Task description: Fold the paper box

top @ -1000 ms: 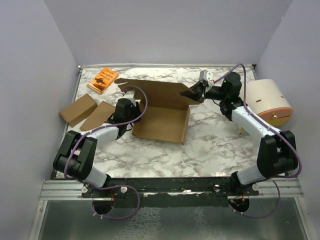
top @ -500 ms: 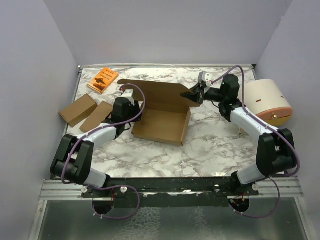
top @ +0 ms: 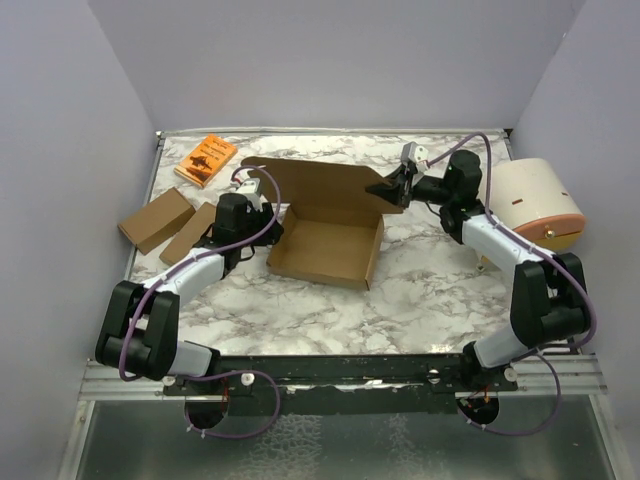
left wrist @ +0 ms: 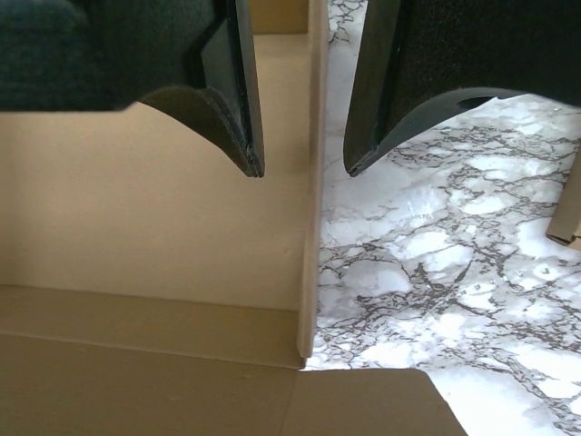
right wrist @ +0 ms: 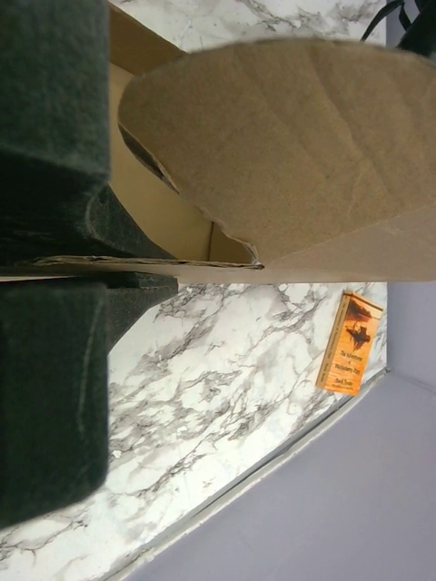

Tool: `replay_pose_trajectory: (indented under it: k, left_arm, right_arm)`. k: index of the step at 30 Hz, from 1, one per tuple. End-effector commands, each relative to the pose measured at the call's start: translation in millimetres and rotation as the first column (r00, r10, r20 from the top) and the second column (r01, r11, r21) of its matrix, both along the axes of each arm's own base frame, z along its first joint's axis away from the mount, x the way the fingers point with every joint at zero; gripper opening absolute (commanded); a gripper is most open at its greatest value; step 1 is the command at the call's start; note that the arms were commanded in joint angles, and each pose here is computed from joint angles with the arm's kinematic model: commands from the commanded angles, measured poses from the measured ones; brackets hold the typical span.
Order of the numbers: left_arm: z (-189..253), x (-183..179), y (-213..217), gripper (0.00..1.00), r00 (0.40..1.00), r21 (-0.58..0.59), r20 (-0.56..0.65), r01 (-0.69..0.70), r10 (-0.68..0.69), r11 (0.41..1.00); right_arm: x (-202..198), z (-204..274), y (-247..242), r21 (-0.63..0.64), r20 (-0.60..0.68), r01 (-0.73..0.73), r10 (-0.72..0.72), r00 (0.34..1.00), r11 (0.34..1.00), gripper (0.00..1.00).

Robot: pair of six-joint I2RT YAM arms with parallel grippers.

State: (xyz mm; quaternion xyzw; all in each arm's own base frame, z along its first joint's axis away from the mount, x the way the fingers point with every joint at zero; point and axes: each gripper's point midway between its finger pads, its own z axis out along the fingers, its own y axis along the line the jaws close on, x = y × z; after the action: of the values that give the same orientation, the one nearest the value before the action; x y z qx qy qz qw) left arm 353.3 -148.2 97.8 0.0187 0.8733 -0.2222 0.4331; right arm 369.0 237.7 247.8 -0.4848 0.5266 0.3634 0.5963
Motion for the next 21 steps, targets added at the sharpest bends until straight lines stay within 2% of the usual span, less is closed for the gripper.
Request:
replay_pose_trajectory:
  k: [1,11,17,21]
  left_arm:
    - [9.2,-1.7,-7.6,0.44,1.000,-0.052,0.004,0.029,-0.029,0.998]
    - [-3.9,-3.9,-1.2,0.44,0.999,-0.038,-0.036,0.000,-0.002,0.999]
    - [0.3,-5.8,-3.1,0.46,0.999,-0.050,-0.035,0.007,-0.008,0.999]
    - [5.2,-7.2,-2.4,0.46,1.000,-0.055,-0.025,0.007,-0.008,0.998]
  right_arm:
    - [4.0,-11.6,-2.0,0.003,-0.011,-0.011,0.011,1.000,1.000,0.05]
    - [14.9,-33.7,-11.5,-0.036,-0.046,0.003,-0.004,0.999,0.999,0.25]
    - [20.8,-33.6,-20.3,-0.040,-0.066,0.025,-0.027,0.997,0.999,0.55]
    - [21.7,-27.6,-28.0,-0.018,-0.100,0.022,-0.024,0.995,1.000,0.66]
